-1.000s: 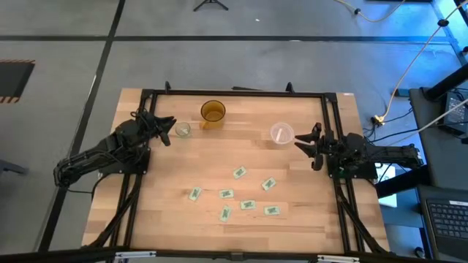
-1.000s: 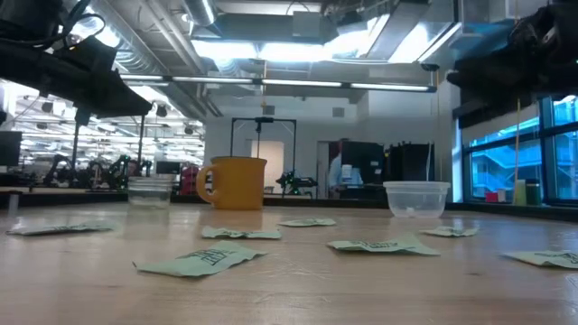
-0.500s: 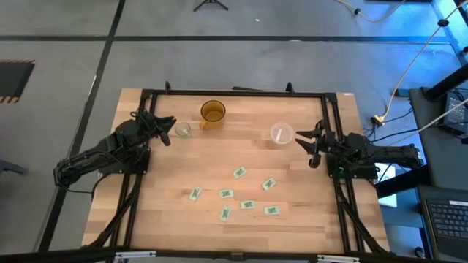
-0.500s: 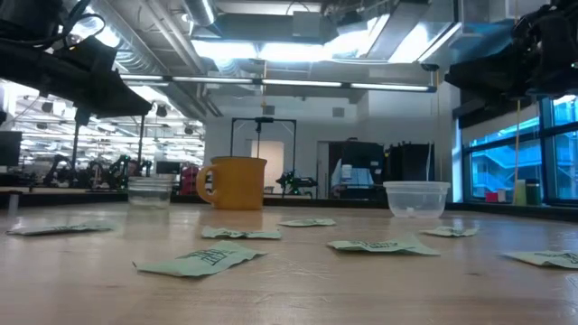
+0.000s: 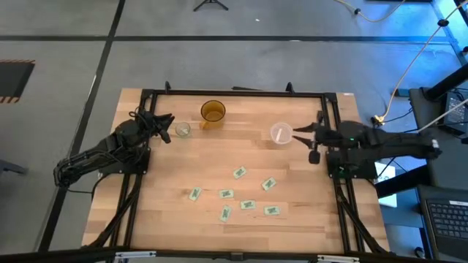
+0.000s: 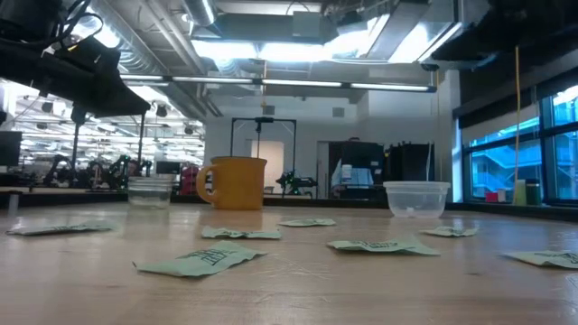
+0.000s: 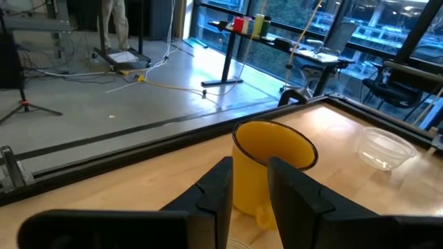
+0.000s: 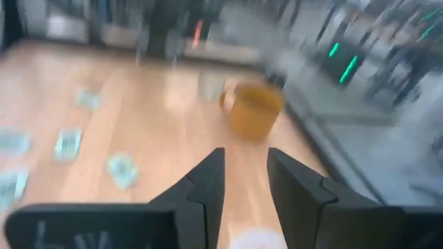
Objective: Pick and place Stevia / Truvia into bins
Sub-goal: Put the stevia packet into the transparent container
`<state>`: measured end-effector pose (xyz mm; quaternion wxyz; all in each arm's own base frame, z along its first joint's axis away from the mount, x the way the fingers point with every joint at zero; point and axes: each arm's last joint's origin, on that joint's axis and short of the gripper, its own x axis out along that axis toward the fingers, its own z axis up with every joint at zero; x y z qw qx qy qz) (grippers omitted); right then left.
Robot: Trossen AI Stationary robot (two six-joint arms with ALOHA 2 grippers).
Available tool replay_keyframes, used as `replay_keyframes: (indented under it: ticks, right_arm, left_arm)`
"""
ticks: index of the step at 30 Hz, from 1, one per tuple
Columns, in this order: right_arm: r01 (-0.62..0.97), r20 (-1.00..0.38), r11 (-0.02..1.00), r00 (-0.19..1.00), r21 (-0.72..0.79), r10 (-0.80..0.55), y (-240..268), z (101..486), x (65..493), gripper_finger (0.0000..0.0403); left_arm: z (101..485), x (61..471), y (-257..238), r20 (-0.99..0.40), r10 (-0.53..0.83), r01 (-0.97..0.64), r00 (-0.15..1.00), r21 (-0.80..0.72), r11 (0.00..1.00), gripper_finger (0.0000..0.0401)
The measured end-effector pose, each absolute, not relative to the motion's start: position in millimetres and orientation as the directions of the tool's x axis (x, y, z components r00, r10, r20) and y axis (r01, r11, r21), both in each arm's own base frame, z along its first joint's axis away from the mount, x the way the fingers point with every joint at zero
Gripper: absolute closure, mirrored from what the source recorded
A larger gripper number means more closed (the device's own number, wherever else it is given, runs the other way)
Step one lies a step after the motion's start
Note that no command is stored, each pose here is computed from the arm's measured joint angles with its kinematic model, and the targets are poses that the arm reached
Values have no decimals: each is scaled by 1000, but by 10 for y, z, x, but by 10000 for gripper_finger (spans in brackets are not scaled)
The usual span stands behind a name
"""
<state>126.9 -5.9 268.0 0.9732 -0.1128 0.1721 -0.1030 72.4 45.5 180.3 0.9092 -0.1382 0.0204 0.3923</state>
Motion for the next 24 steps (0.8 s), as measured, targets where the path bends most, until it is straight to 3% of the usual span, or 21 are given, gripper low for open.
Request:
replay_keyframes:
  ticks: [5,9,19,24]
  right_arm:
    - [-97,-600,940,790,-328,-128,53,2758,1592,290]
    - [-319,-743,870,664,-377,-78,213,2676,1887,290]
    - [-623,-915,733,403,-274,1,681,2090,2325,290]
    - [-692,-930,666,368,-279,-7,879,1843,2444,290]
  left_arm:
    - [1802,724,454,-147,707,-719,691,-234,654,315]
    - [1801,724,454,-147,707,-719,692,-234,654,315]
    - [1801,724,454,-148,707,-719,691,-234,654,315]
    - [1801,724,455,-148,708,-720,691,-234,653,315]
